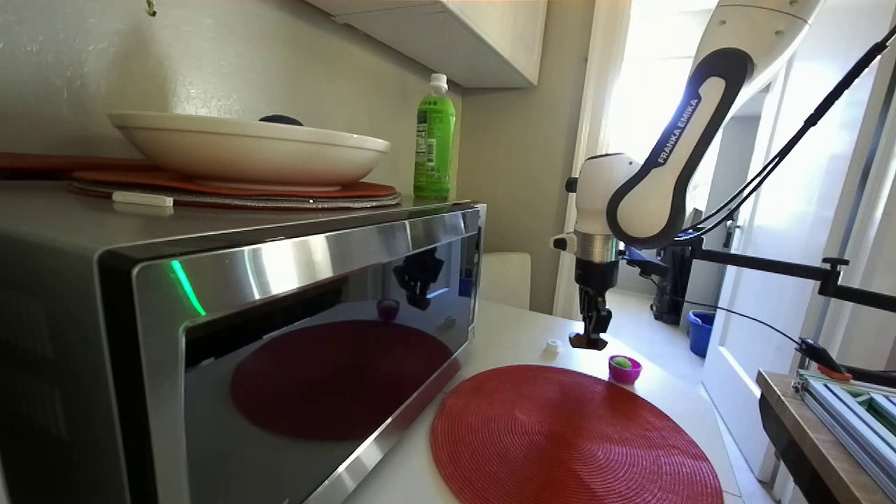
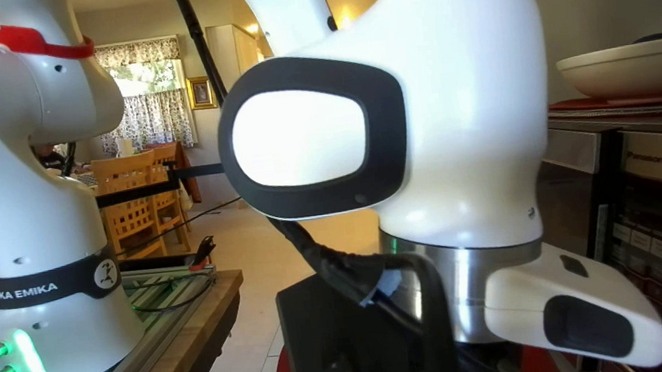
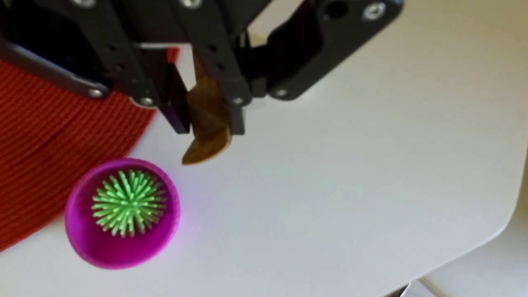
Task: Move the brown object to the right.
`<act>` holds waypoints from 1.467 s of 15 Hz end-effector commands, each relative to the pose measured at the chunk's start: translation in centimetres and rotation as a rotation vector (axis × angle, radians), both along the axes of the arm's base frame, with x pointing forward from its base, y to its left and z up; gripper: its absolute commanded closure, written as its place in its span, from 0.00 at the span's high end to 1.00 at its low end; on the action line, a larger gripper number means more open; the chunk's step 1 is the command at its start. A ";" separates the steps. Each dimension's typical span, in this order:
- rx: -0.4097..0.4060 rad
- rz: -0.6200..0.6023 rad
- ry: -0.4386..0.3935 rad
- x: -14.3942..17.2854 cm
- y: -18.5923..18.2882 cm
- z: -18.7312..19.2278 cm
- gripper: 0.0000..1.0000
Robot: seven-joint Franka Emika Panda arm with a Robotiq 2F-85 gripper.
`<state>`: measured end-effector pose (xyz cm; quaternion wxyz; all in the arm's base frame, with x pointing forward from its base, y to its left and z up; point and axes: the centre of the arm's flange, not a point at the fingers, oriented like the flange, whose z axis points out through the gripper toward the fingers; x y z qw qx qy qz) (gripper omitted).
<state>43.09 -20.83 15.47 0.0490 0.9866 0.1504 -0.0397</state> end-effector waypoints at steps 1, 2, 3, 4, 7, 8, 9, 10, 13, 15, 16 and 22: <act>0.011 -0.008 0.002 0.8 -0.2 -1.2 0.07; 0.013 -0.005 0.001 0.8 -0.1 -1.4 0.07; 0.013 -0.002 0.002 0.9 -0.1 -1.7 0.07; 0.014 0.002 0.003 0.9 -0.1 -1.8 0.07; 0.015 0.006 0.005 1.0 -0.2 -2.4 0.07; 0.012 0.007 0.004 1.0 -0.2 -2.6 0.07; 0.011 0.007 0.002 1.0 -0.3 -2.7 0.07; 0.010 0.010 -0.003 1.0 -0.4 -2.9 0.07; 0.010 0.032 -0.012 1.0 -0.5 -3.0 0.53; 0.028 0.058 -0.019 1.1 0.0 -2.5 0.60; 0.019 0.070 -0.029 1.2 0.4 -2.0 0.66; 0.047 0.157 -0.013 1.9 3.5 3.5 1.00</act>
